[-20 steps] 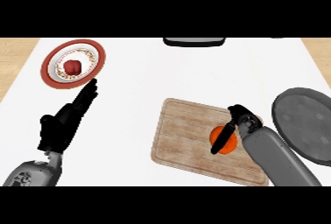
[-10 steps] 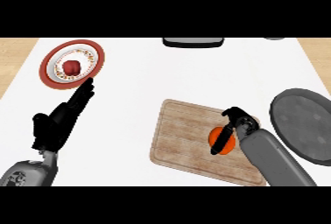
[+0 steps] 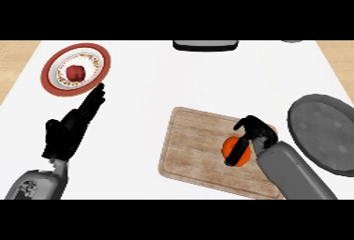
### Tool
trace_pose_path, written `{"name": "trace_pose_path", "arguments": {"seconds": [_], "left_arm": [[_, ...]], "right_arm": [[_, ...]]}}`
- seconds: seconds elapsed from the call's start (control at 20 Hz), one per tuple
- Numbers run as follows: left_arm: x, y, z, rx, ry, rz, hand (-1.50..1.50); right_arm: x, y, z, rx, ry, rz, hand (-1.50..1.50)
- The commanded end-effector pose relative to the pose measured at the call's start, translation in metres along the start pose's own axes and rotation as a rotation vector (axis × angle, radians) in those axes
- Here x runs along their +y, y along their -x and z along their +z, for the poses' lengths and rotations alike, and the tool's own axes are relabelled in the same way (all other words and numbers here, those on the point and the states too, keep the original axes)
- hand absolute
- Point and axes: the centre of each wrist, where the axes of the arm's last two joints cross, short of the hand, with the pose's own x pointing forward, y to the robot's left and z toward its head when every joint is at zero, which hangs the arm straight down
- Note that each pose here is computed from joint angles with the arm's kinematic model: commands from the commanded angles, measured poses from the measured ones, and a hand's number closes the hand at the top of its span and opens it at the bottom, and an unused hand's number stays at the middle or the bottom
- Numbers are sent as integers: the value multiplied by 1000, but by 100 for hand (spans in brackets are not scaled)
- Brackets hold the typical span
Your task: Pick the squash from the cutting board and place it in the pan
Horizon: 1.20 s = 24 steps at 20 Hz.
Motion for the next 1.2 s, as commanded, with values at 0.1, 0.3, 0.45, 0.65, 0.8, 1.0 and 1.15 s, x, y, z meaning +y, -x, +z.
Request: {"name": "trace_pose_path", "arguments": {"seconds": [0.1, 0.3, 0.45, 0.65, 0.8, 1.0, 1.15], "left_arm": [[7, 8, 2, 31, -48, -2, 0], [14, 16, 11, 43, -63, 7, 0], [19, 13, 11, 44, -73, 20, 0], [15, 14, 14, 54, -80, 16, 0], [5, 7, 11, 42, -77, 25, 0], [13, -6, -3, 24, -51, 23, 0], [-5, 4, 13, 15, -47, -4, 0]], "right_arm": [[62, 15, 59, -342, 163, 215, 150], [75, 38, 104, -621, 307, 290, 150], [64, 63, 132, -685, 476, 267, 150], [45, 79, 172, -788, 760, 212, 150], [40, 103, 205, -830, 855, 150, 150], [50, 130, 219, -791, 922, 48, 150], [52, 141, 201, -755, 935, -36, 150]]}}
